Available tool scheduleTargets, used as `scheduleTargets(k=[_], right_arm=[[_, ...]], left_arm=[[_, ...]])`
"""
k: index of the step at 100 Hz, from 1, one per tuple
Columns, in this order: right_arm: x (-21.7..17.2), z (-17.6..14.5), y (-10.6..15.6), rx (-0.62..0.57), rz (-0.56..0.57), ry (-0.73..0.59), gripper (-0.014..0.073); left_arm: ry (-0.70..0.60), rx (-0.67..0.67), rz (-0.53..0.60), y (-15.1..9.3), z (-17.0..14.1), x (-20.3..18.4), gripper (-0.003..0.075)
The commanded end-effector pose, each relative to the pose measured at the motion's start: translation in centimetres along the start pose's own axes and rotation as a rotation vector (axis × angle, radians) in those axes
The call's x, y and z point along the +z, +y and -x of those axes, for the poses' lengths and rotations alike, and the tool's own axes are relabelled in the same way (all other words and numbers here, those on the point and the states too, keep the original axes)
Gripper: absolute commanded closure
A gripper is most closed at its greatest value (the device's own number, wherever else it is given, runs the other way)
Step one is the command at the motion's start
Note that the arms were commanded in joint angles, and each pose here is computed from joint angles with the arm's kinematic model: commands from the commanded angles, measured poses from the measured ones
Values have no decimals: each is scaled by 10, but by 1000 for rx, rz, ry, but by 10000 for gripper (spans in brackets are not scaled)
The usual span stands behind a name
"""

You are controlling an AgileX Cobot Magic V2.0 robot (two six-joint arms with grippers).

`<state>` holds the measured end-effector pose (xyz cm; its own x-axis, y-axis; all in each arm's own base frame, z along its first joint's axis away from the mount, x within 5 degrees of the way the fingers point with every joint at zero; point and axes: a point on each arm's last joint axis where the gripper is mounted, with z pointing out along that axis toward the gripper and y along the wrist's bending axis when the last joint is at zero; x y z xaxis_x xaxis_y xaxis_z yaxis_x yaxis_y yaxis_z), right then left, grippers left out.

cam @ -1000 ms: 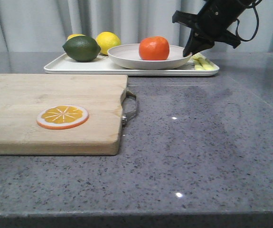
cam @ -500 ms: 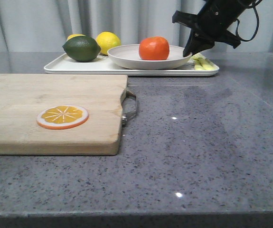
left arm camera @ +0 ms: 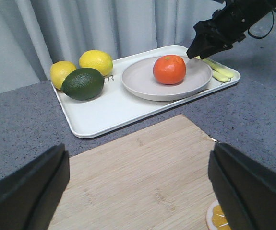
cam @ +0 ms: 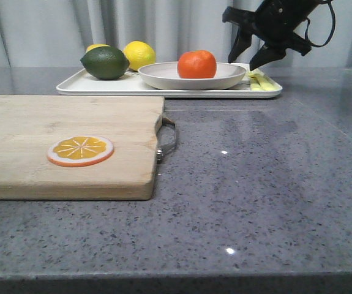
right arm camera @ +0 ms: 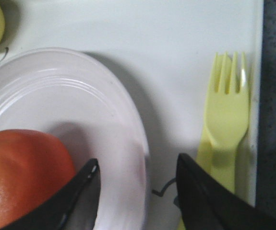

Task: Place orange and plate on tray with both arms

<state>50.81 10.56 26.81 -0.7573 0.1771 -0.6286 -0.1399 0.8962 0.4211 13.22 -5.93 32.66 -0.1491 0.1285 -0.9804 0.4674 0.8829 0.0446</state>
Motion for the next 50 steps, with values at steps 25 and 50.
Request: scheduleTargets(k=[25, 50], right_arm=[[-155, 54, 60, -271, 57, -329, 200], [-238, 43, 83, -420, 12, -379, 200]], left_arm=[[-67, -19, 38, 4, 13, -3, 155], [-67, -19, 38, 4, 13, -3, 155]])
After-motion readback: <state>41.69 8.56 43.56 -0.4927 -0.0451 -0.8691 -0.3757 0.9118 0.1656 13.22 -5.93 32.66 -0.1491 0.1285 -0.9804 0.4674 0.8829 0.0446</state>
